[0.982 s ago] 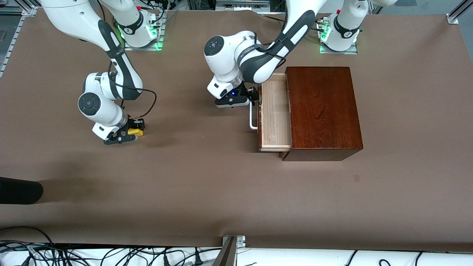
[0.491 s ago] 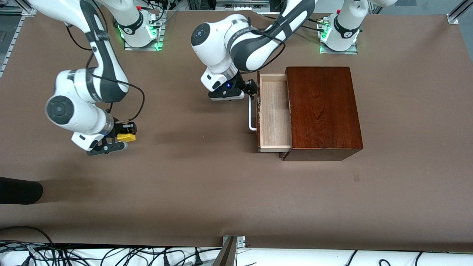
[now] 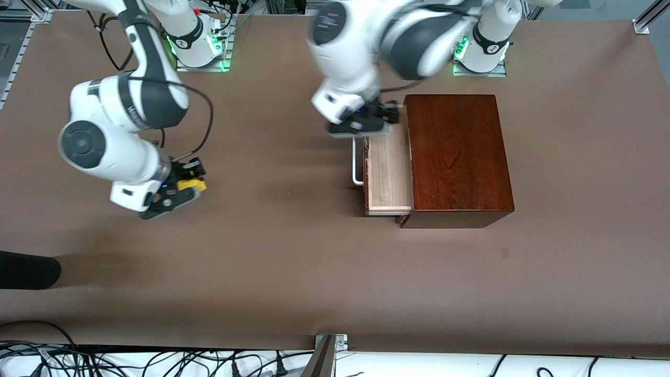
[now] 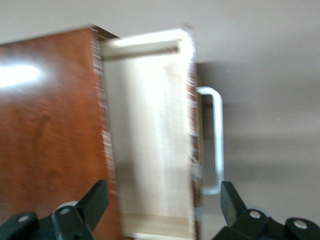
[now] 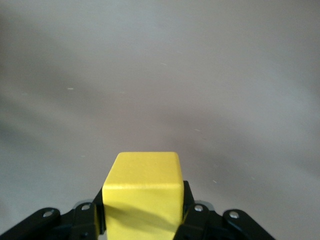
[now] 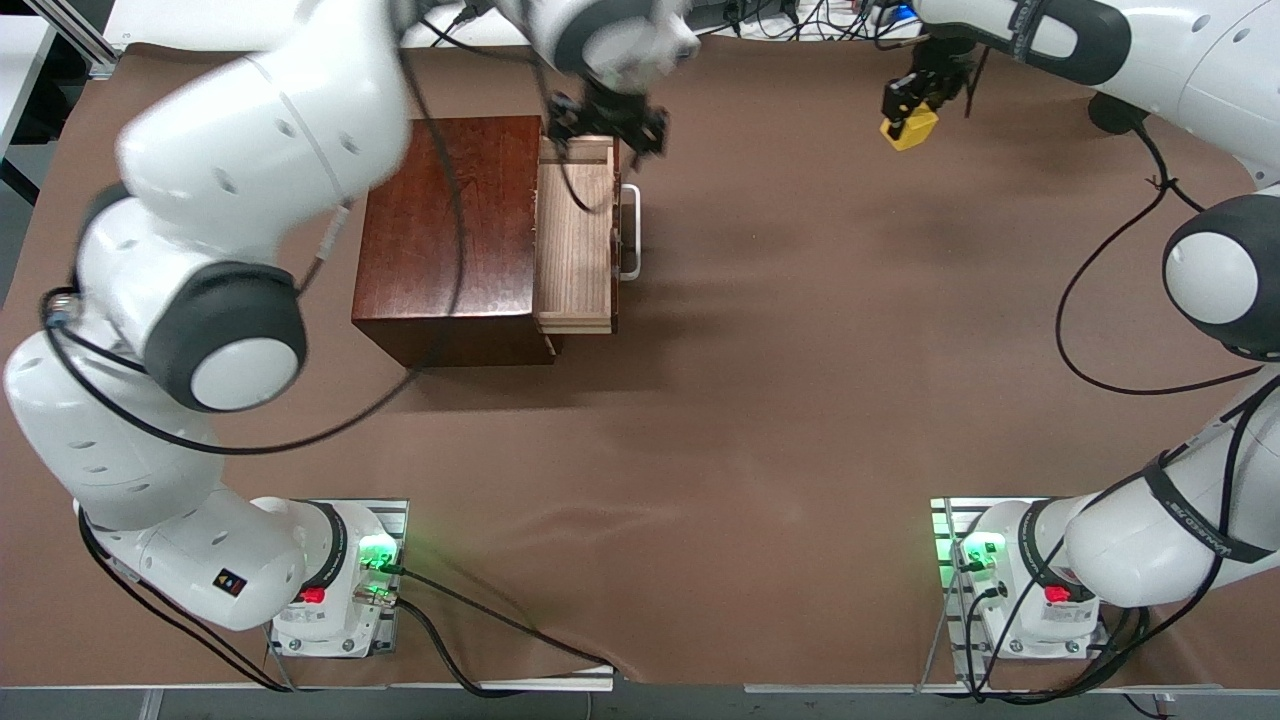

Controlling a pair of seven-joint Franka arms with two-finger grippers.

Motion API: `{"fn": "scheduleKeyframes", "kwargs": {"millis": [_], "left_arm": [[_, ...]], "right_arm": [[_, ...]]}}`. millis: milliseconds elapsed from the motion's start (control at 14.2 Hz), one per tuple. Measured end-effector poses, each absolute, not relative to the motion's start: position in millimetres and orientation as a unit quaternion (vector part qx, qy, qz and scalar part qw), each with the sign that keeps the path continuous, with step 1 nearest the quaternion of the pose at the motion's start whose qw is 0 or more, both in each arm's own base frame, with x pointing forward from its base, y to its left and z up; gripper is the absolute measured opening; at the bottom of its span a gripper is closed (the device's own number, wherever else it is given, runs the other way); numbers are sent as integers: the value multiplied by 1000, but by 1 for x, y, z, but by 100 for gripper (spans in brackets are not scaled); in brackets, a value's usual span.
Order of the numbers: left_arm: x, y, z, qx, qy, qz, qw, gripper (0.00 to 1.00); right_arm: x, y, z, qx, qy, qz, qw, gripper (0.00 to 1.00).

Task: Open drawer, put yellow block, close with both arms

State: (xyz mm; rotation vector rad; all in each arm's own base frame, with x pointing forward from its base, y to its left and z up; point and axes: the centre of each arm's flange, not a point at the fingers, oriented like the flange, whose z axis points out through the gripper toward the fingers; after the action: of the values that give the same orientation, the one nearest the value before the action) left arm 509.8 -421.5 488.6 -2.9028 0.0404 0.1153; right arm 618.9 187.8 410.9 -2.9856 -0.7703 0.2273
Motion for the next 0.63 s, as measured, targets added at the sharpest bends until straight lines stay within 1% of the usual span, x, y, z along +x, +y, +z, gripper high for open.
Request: {"fn": "scheduleKeyframes", "kwargs": {"millis": [140,281,491,632], "left_arm": [[546,-354,512,-993,16,55,108,100],[571,-286,532,-992,26,75,93,100],[602,-183,558,-994,47,81,52,100],[613,-127,570,-996,47,70,29,100]], "right_arm": [[607,230,418,-955,-285,68,32,56],[590,276,425,-943,-324,63,38,56],[552,360,443,-917,-395,44,29,56],[522,416,462,-897,-442,19,10,56]]}}
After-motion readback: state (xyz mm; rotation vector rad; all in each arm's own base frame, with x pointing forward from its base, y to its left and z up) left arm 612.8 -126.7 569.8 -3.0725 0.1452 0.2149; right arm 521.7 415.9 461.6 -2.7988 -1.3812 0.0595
